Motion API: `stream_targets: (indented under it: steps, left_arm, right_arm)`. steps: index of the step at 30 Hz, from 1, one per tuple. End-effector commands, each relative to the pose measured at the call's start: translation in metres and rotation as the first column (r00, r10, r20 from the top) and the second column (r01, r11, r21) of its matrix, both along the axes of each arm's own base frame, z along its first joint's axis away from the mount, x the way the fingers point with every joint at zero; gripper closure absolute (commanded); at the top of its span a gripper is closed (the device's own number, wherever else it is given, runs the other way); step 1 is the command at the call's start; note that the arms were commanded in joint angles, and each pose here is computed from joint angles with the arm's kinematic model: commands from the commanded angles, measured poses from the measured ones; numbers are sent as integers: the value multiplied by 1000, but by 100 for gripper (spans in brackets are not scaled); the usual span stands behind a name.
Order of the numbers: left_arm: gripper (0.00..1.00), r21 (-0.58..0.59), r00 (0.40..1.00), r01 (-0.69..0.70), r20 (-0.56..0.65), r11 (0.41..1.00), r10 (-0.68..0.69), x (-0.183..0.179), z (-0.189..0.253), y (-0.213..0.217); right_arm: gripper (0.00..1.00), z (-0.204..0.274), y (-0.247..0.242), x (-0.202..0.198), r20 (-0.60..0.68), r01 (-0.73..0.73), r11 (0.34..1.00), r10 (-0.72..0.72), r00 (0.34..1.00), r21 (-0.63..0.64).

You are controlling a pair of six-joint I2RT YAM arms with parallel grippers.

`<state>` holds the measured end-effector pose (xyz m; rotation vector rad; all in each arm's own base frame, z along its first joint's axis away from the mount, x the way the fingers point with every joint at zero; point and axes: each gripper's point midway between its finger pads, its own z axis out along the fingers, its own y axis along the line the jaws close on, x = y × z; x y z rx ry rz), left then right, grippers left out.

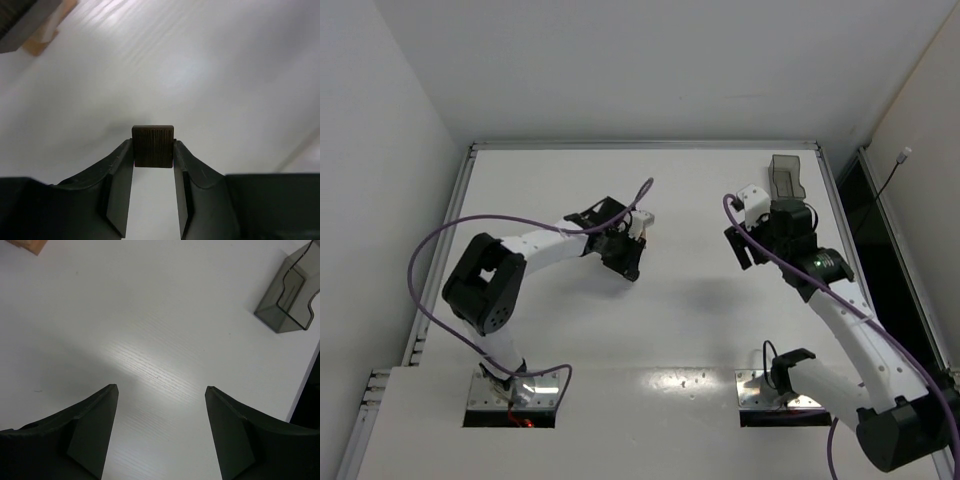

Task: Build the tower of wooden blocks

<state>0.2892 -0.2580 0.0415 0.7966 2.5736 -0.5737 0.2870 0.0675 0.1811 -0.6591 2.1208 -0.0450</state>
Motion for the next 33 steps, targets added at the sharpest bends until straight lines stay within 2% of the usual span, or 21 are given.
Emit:
stream_targets:
  steps: [1, 3, 4, 9, 10, 11, 12, 14, 15, 16, 17, 18, 21, 24, 26, 27, 28, 29, 30, 32, 33]
  left_arm:
    - [100, -439, 986, 150, -1, 886, -167, -25, 101, -45]
    - [100, -547, 976, 153, -47, 823, -213, -39, 124, -52]
    - [100, -627, 958, 189, -50, 755, -281, -48, 144, -54]
    - [100, -771, 922, 183, -81, 609, -380, -61, 196, -37]
    - [100, -797, 910, 130, -141, 590, -391, -66, 205, -33]
    - [100, -829, 894, 158, -111, 537, -433, -67, 217, -28]
    - [100, -840, 878, 122, -157, 529, -452, -74, 225, -26]
    - [100, -855, 856, 172, -116, 489, -504, -78, 242, -21]
    - [100, -854, 844, 129, -172, 503, -508, -82, 244, -16]
    - [100, -857, 843, 217, -77, 468, -533, -77, 250, -17]
    - [100, -871, 819, 226, -72, 435, -569, -80, 254, -12]
    - [100, -886, 799, 146, -157, 441, -580, -86, 255, -6]
    - [100, -892, 808, 128, -160, 434, -567, -76, 258, 0]
    - [100, -890, 814, 89, -194, 447, -547, -67, 251, 4]
    - [100, -884, 800, 42, -249, 465, -545, -66, 250, 4]
    - [100, -884, 801, 46, -245, 465, -546, -65, 248, 3]
    - [100, -878, 788, 8, -289, 479, -544, -63, 249, 3]
    - [100, -871, 776, -23, -325, 490, -541, -64, 243, 3]
    - [100, -872, 779, -13, -316, 489, -542, -62, 244, 3]
    - [100, -863, 762, -52, -360, 503, -538, -59, 241, 2]
    - [100, -864, 765, -44, -352, 502, -539, -57, 238, 1]
  right_arm:
    - [31, 17, 18, 3, 101, -92, 994, 85, 991, 65]
    - [24, 19, 28, -4, 145, -157, 983, 142, 979, 97]
    - [22, 22, 32, -7, 167, -182, 977, 162, 973, 111]
    - [14, 56, 65, -24, 320, -386, 903, 314, 894, 190]
    - [12, 58, 69, -28, 334, -416, 887, 339, 880, 198]
    - [12, 62, 78, -36, 357, -476, 854, 386, 851, 212]
    - [12, 71, 84, -38, 398, -511, 831, 402, 825, 218]
    - [12, 70, 98, -47, 424, -584, 772, 454, 783, 251]
    - [12, 82, 102, -49, 480, -616, 750, 459, 747, 242]
    - [12, 84, 110, -56, 488, -651, 710, 483, 727, 268]
    - [12, 86, 113, -58, 499, -667, 693, 491, 714, 274]
    - [12, 85, 119, -57, 505, -685, 673, 504, 701, 279]
    - [16, 91, 135, -66, 526, -746, 592, 548, 650, 306]
    - [17, 90, 150, -72, 526, -784, 551, 594, 609, 284]
    - [18, 88, 160, -75, 546, -829, 538, 654, 523, 150]
    - [18, 85, 160, -71, 550, -824, 560, 662, 509, 87]
    - [20, 90, 159, -70, 578, -827, 560, 691, 435, -47]
    - [22, 90, 165, -75, 590, -830, 548, 705, 393, -101]
    - [22, 92, 162, -69, 605, -797, 583, 696, 388, -159]
    - [25, 93, 167, -70, 614, -767, 571, 728, 306, -294]
    - [27, 89, 168, -70, 610, -756, 569, 736, 293, -323]
